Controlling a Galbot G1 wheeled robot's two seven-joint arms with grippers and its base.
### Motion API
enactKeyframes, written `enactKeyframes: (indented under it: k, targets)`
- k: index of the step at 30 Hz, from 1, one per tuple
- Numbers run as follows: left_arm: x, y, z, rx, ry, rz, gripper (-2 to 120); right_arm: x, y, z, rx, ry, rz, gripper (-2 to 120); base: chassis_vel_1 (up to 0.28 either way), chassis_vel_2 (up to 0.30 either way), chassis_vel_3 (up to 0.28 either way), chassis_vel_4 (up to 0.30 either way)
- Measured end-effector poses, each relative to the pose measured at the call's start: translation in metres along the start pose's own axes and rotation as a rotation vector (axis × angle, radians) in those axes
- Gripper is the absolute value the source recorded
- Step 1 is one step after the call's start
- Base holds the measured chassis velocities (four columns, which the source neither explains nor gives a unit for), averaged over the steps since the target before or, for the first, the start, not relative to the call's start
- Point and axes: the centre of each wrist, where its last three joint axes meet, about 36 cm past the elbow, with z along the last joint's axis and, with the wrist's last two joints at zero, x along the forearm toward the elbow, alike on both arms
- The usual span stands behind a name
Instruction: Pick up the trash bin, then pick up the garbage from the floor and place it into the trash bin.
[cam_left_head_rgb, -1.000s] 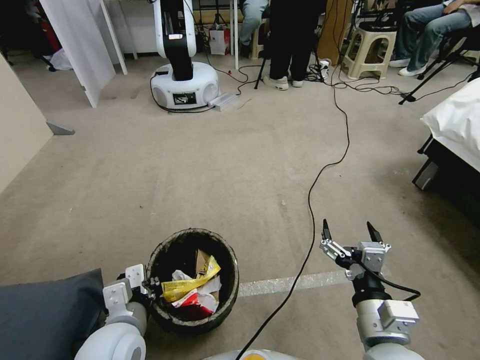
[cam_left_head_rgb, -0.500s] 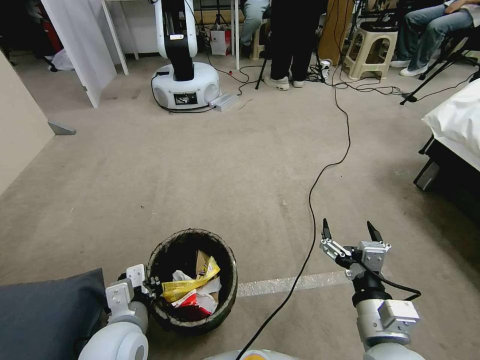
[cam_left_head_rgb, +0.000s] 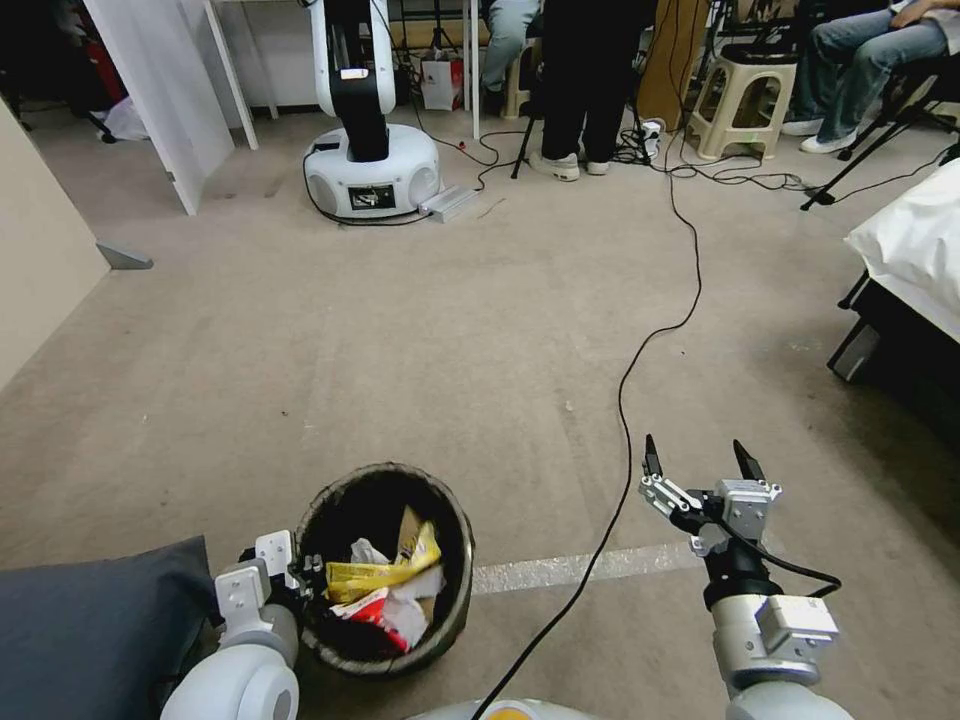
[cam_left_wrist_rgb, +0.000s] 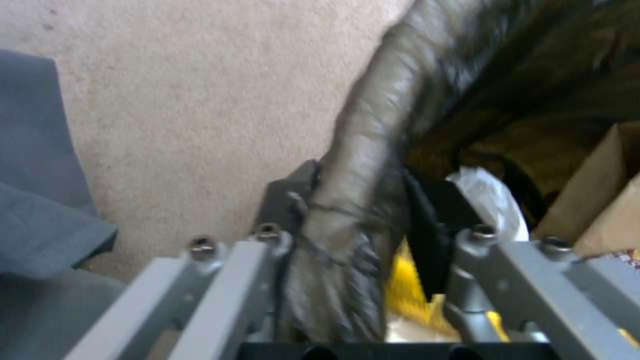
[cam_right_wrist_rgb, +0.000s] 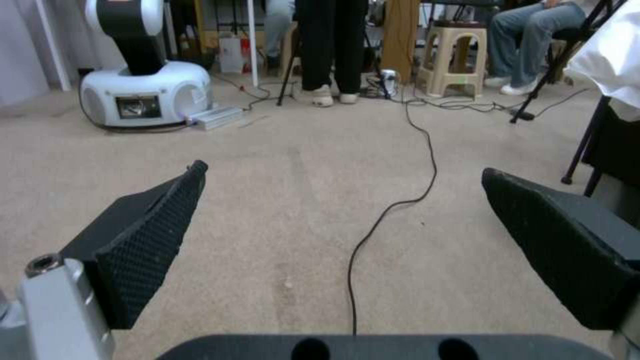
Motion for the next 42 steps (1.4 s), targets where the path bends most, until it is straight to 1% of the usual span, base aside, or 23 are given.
enactKeyframes:
  k: [1,2,4,5,6,8,9,12,13,14,17,22,25,29,31,32,33,35,36,38,39,40,42]
  targets:
    - [0.002,0.000,-0.001,0.000,-0.002,0.004,40,0.000,0.000,0.000,-0.001,0.000,0.000,100,0.000,0.000,0.000,0.000]
    - [0.002,0.000,-0.001,0.000,-0.002,0.004,40,0.000,0.000,0.000,-0.001,0.000,0.000,100,0.000,0.000,0.000,0.000]
    - [0.006,-0.001,-0.003,0.001,-0.013,0.007,52,0.000,0.000,0.000,-0.001,0.001,0.000,100,0.000,0.000,0.000,0.000]
    - [0.006,-0.001,-0.003,0.001,-0.013,0.007,52,0.000,0.000,0.000,-0.001,0.001,0.000,100,0.000,0.000,0.000,0.000]
    - [0.007,-0.001,-0.004,0.001,-0.016,0.008,55,0.000,0.001,0.000,-0.001,0.001,0.000,100,0.000,0.000,0.000,0.000]
    - [0.010,-0.002,-0.007,0.002,-0.028,0.014,67,0.000,0.001,0.001,-0.002,0.002,0.000,100,0.000,0.000,0.000,0.000]
    - [0.010,-0.002,-0.007,0.002,-0.028,0.014,67,0.000,0.001,0.001,-0.002,0.002,0.000,100,0.000,0.000,0.000,0.000]
    - [0.014,-0.002,-0.011,0.003,-0.042,0.019,80,0.000,0.001,0.001,-0.002,0.004,0.000,100,0.000,0.000,0.000,0.000]
    - [0.014,-0.002,-0.011,0.003,-0.042,0.019,80,0.000,0.001,0.001,-0.002,0.004,0.000,100,0.000,0.000,0.000,0.000]
    - [0.017,-0.002,-0.013,0.003,-0.049,0.021,86,-0.001,0.001,0.001,-0.002,0.004,0.000,100,0.000,0.000,0.000,0.000]
    - [0.020,0.000,-0.016,0.004,-0.062,0.023,97,-0.001,0.002,0.001,-0.004,0.006,-0.001,100,0.000,0.000,0.000,0.000]
    - [0.024,0.002,-0.020,0.007,-0.079,0.025,100,-0.002,0.003,0.001,-0.006,0.009,-0.003,100,0.000,0.000,0.000,0.000]
    - [0.031,0.006,-0.027,0.005,-0.107,0.042,100,-0.002,0.003,0.001,-0.007,0.013,-0.003,100,0.000,0.000,0.000,0.000]
    - [0.037,0.008,-0.032,0.000,-0.133,0.052,100,-0.002,0.003,0.001,-0.008,0.018,-0.003,100,0.000,0.000,0.000,0.000]
    - [0.043,0.012,-0.034,-0.023,-0.224,0.057,100,-0.002,0.003,0.000,-0.007,0.019,0.000,100,0.000,0.000,0.000,0.000]
    - [0.043,0.012,-0.034,-0.023,-0.224,0.057,100,-0.002,0.003,0.000,-0.007,0.019,0.000,100,0.000,0.000,0.000,0.000]
    - [0.045,0.014,-0.033,-0.043,-0.282,0.052,100,-0.002,0.002,0.000,-0.006,0.019,0.001,100,0.000,0.000,0.000,0.000]
    - [0.047,0.021,-0.029,-0.093,-0.478,0.015,100,0.001,0.000,-0.001,-0.002,0.021,0.002,100,0.000,0.000,0.000,0.000]
    - [0.047,0.021,-0.029,-0.093,-0.478,0.015,100,0.001,0.000,-0.001,-0.002,0.021,0.002,100,0.000,0.000,0.000,0.000]
    - [0.049,0.029,-0.021,-0.150,-0.626,-0.028,100,0.005,-0.003,-0.001,-0.002,0.018,-0.010,100,0.000,0.000,0.000,0.000]
    - [0.050,0.031,-0.016,-0.170,-0.663,-0.038,100,0.007,-0.003,-0.001,-0.003,0.018,-0.013,100,0.000,0.000,0.000,0.000]
    - [0.050,0.031,-0.016,-0.170,-0.663,-0.038,100,0.007,-0.003,-0.001,-0.003,0.018,-0.013,100,0.000,0.000,0.000,0.000]
    - [0.054,0.033,0.000,-0.214,-0.766,-0.047,100,0.014,-0.004,0.001,0.000,0.015,-0.023,100,0.000,0.000,0.000,0.000]
